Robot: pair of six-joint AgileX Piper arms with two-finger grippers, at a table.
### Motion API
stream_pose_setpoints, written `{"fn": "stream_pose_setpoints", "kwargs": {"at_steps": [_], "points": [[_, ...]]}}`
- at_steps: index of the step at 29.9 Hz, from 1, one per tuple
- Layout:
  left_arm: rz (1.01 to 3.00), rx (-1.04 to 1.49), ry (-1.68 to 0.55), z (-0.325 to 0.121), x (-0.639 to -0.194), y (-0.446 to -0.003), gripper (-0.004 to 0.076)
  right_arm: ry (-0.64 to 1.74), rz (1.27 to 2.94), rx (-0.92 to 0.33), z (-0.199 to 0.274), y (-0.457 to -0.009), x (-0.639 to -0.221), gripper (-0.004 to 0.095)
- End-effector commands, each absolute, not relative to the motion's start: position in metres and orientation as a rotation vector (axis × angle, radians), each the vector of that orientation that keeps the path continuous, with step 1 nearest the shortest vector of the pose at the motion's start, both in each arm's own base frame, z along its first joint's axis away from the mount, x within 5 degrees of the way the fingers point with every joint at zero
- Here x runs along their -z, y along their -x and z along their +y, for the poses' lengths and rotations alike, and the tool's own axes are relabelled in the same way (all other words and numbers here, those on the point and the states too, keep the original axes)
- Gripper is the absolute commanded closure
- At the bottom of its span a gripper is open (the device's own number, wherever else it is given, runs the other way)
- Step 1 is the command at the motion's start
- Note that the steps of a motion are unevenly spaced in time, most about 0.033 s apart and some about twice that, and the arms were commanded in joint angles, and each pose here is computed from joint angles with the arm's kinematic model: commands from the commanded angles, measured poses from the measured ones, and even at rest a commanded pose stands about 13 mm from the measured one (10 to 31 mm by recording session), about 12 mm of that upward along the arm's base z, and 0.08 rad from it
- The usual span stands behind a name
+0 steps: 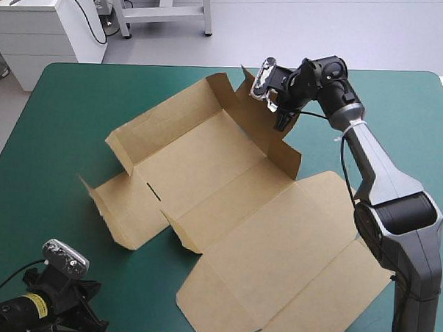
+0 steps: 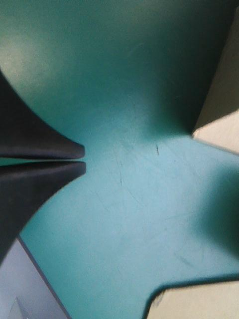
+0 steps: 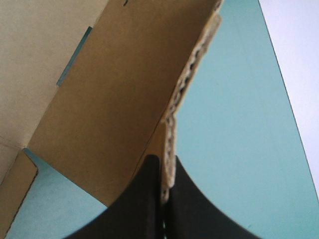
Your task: Fold the box
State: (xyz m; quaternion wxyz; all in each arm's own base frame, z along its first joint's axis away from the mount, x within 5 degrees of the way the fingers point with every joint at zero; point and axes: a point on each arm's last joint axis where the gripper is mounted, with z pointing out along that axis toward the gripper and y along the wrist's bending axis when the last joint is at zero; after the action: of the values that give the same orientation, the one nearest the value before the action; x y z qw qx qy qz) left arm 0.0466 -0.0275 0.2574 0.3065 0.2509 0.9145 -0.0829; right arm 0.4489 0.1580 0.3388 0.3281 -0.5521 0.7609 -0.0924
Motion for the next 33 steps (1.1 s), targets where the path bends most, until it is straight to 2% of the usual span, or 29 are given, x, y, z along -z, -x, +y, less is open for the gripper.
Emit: {"fn": "stream_pose_setpoints", "kwargs": {"at_steps": [1,9,23,33], "points": [[2.364,0.242,-0.647,-0.03,-0.267,-0.05,0.0731,1.45,1.821,0.312,0.165,-0.434,-0.38,0.0928],[2.364,0.242,-0.647,-0.03,-0.267,-0.05,0.0731,1.46,1.697,0.295,0.2,-0.424,-0.386,0.0928],[2.364,0.242,-0.647,-0.03,-0.267,-0.05,0.0731,1.561,1.643,0.216,0.242,-0.4,-0.384,0.0929],[2.364,0.242,-0.647,-0.03,-0.267,-0.05,0.0731,1.553,1.427,0.217,0.284,-0.381,-0.395,0.0929]]}}
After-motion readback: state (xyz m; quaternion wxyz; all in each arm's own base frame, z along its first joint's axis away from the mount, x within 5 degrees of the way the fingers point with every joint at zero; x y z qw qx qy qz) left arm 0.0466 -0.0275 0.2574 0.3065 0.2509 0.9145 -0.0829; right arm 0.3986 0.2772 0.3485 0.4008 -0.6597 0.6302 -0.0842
